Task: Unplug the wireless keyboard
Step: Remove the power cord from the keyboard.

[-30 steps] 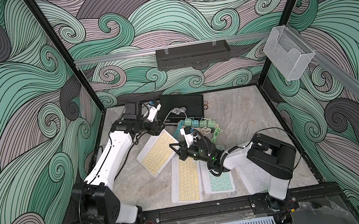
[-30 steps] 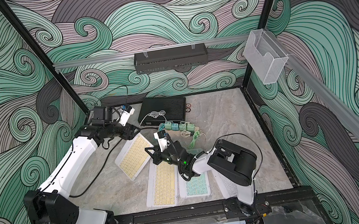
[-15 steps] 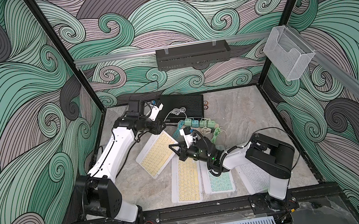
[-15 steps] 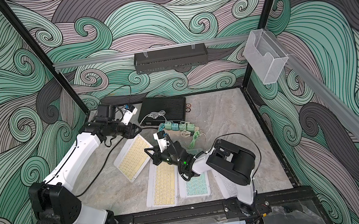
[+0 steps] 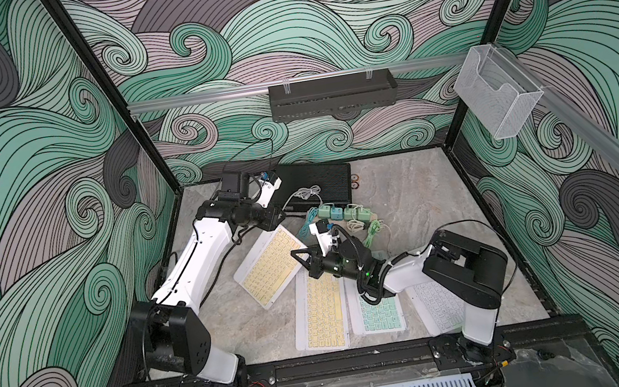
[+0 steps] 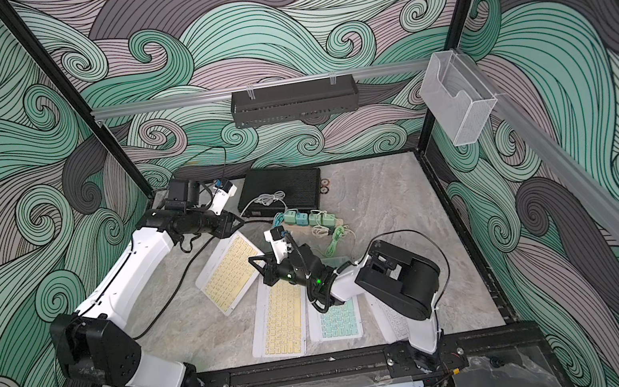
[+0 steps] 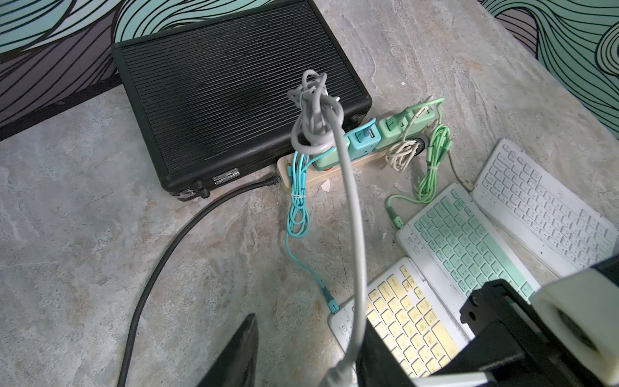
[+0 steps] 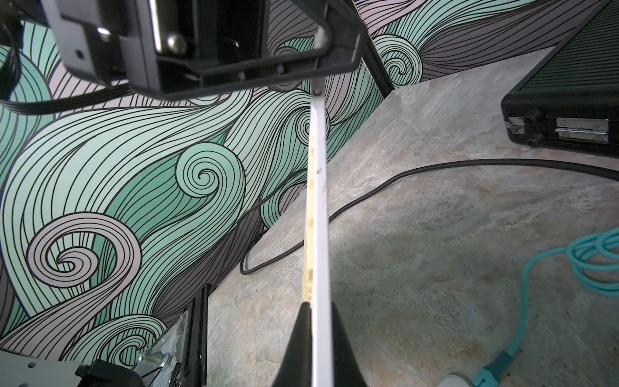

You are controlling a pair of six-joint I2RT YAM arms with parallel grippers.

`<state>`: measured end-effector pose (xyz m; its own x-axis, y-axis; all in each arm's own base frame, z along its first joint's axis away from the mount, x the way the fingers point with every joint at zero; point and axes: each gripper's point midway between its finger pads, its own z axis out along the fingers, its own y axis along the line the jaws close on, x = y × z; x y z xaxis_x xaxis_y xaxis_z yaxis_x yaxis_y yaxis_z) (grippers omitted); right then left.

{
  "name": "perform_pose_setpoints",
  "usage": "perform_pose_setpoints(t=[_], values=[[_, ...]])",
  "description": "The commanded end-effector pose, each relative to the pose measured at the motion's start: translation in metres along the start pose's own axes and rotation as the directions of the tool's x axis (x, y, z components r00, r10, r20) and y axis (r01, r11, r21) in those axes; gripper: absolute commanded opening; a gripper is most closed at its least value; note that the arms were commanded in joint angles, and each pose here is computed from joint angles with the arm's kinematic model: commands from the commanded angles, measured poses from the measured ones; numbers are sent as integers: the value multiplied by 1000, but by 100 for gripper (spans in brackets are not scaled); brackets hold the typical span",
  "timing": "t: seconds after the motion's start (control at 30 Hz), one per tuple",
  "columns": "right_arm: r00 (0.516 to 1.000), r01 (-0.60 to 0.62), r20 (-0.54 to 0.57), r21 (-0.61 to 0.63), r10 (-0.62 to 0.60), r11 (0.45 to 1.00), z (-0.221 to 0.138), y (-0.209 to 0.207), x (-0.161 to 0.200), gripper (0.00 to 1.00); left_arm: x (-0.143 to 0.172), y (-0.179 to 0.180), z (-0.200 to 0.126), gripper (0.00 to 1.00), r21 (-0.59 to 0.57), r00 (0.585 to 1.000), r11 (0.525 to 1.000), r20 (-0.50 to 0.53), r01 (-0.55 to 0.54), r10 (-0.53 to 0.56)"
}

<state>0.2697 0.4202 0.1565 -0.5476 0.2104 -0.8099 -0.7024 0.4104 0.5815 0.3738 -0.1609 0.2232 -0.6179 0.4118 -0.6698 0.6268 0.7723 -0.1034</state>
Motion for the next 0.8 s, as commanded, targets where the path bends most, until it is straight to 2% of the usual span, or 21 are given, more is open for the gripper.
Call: perform_pose_setpoints(t=[0.0,0.2,0.43,0.57,0.67,0.77], values=[[999,29,-36,2,-29,1000,3,-2,12,0,-10,-8,-6,45,33,1000,999,19,-5,4],[999,31,-36,-2,-31,1000,4,0,12,0,-13,-11,-11,31,34,999,999,45,-11,9],[999,31,-39,-5,-31,1000,4,0,13,0,-13,-10,-8,11,36,999,999,34,1,-2],[999,36,-6,-12,-36,999,-2,4,7,16,-16,-11,-9,5,49,999,999,38,8,-10],[998,42,46,-20,-41,999,-5,14,0,33,-19,-13,-13,3,54,998,999,55,6,-9],[996,44,84,-30,-42,999,-5,25,-4,41,-21,-15,-17,2,54,998,999,69,6,-10]])
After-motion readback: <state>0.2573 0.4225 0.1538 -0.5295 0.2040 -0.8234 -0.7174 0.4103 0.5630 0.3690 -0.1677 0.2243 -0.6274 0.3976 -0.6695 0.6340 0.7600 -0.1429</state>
